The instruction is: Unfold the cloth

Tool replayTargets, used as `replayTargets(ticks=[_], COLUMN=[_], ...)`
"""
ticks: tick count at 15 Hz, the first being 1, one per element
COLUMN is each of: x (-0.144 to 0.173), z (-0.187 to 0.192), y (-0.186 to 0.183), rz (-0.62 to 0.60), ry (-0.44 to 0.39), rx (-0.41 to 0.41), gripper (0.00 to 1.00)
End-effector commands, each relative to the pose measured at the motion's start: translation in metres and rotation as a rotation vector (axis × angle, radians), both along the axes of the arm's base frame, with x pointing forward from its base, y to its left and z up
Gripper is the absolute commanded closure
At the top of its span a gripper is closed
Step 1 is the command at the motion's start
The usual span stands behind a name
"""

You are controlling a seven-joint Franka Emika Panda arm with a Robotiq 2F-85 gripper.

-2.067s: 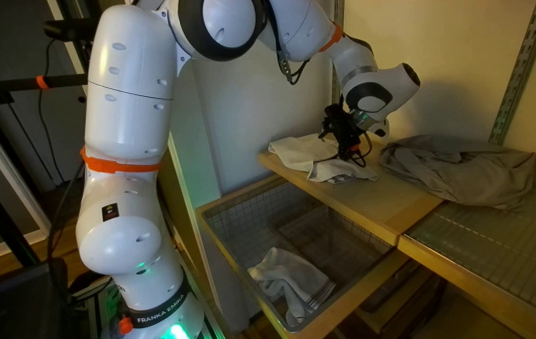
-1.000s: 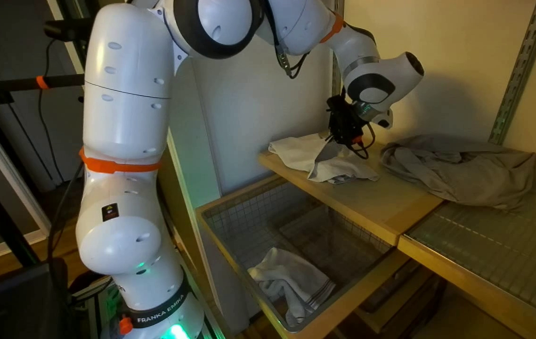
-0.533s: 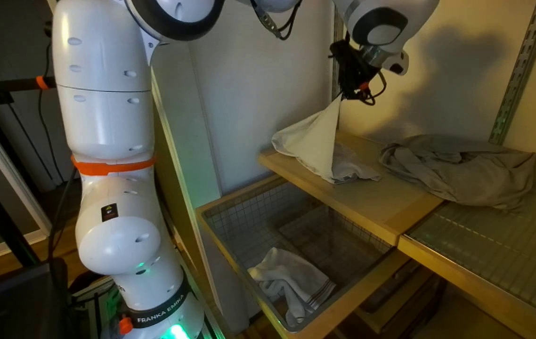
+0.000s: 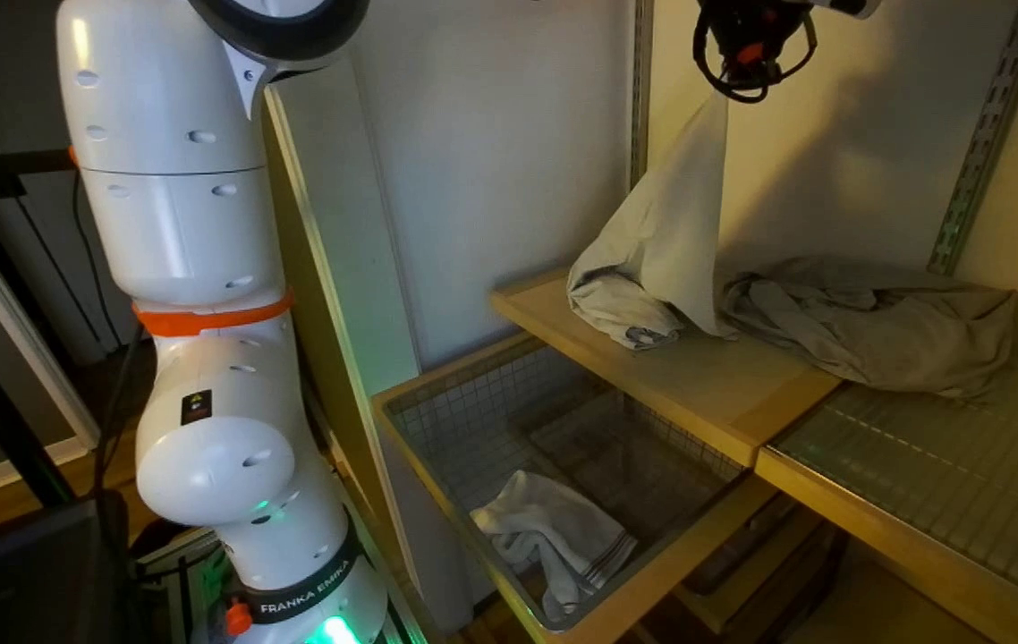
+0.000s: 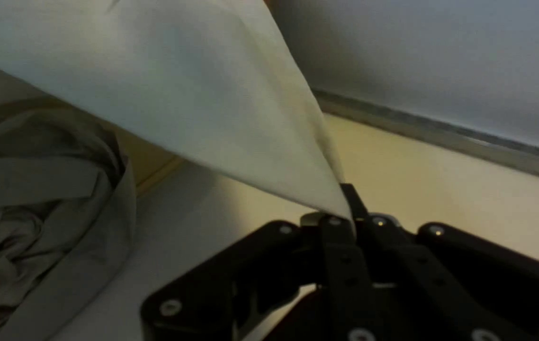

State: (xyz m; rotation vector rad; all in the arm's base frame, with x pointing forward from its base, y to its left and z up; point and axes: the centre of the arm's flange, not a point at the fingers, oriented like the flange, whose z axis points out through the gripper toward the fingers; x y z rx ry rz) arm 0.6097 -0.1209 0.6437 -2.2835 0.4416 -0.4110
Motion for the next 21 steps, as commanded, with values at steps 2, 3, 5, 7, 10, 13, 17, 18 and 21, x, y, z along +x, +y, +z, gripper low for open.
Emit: replayTargets(ticks=[2,3,5,7,10,13,17,18,21], x=[0.001,0.004,0.012,0.020,0.033,0.044,0.053,0.052,0.046], z=[0.018,0.020,0.018,0.011,-0.006,-0.032,-0.061,-0.066,-0.079], y=[-0.043,-0.054,-0.071,-0.088,-0.112,-0.127,-0.145,-0.148,-0.130], rz=[-0.210,-0.265,-0.371,-0.478,-0.616,-0.704,-0.772,-0.775,-0.613], ry=[-0.152,-0.194,-0.271,-0.334,-0.409,-0.416,-0.399,-0.392,-0.273], rx=[0.038,0.021,-0.021,-0.076,-0.155,-0.221,-0.291,-0.303,-0.271], gripper=[0.99,0.99,0.99,0.99,0.99,0.99,0.85,0.72,0.50])
